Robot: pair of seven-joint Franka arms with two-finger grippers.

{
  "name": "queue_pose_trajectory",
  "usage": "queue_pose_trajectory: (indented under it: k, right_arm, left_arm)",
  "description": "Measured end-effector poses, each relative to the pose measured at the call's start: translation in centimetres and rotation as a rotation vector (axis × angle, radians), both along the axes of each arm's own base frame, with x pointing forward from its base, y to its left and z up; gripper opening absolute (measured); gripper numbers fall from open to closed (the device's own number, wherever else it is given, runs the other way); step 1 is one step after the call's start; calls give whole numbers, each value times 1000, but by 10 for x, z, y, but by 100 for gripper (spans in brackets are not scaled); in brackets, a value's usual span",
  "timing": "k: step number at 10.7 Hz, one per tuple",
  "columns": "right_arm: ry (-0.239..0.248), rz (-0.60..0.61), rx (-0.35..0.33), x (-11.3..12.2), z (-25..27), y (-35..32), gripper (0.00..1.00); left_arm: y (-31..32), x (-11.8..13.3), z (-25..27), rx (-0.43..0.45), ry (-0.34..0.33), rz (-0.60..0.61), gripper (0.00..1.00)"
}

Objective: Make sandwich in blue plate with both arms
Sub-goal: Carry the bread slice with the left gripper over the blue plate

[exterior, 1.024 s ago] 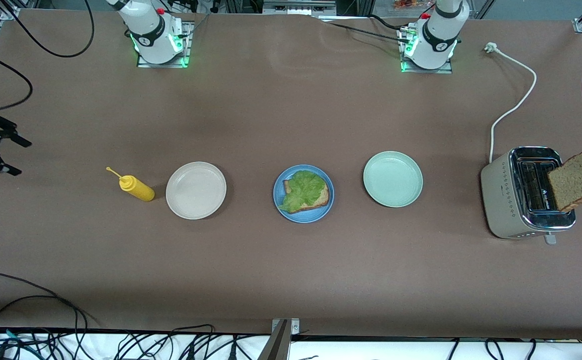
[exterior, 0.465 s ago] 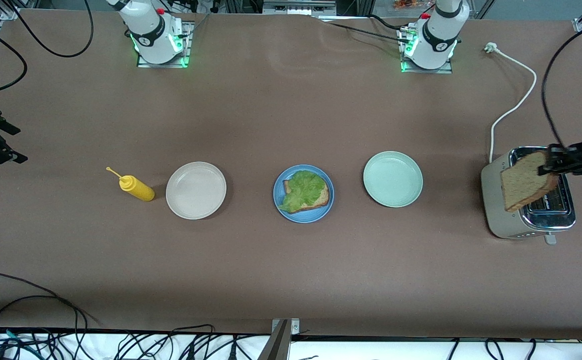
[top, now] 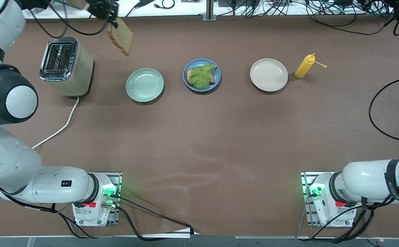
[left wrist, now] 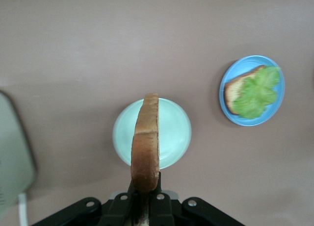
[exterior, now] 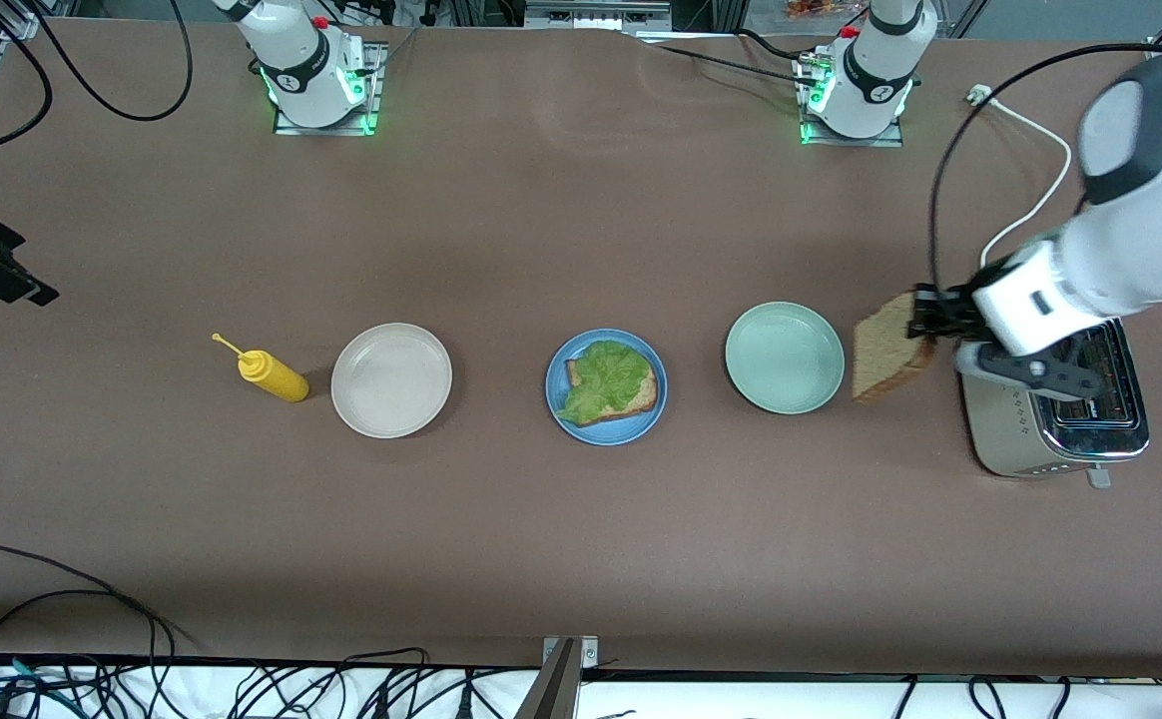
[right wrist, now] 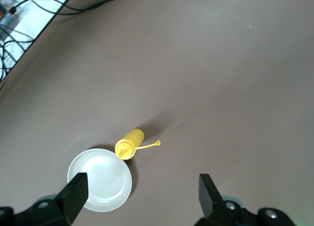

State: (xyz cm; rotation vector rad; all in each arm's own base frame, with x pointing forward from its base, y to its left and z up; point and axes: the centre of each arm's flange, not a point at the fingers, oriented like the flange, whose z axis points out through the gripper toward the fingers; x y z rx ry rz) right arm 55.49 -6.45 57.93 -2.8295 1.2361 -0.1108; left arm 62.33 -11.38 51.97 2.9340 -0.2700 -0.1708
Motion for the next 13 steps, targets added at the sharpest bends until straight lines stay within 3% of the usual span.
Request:
queue_pose_trajectory:
  k: [2, 6, 11, 13]
  right_arm:
    - [12, 83, -21, -9, 12, 17, 100]
    - [82, 240, -95, -16, 9, 39, 100]
    - [158, 463, -89, -27, 24, 47, 100]
    - [154, 498, -72, -29, 35, 30, 100]
  left_arm:
    - [-57, -6, -9, -15, 19, 31, 10]
    - [-136, -14, -57, -53, 72, 68, 10]
    - [-200, -18, -136, -133, 87, 51, 10]
    - [-221, -19, -155, -166, 77, 63, 10]
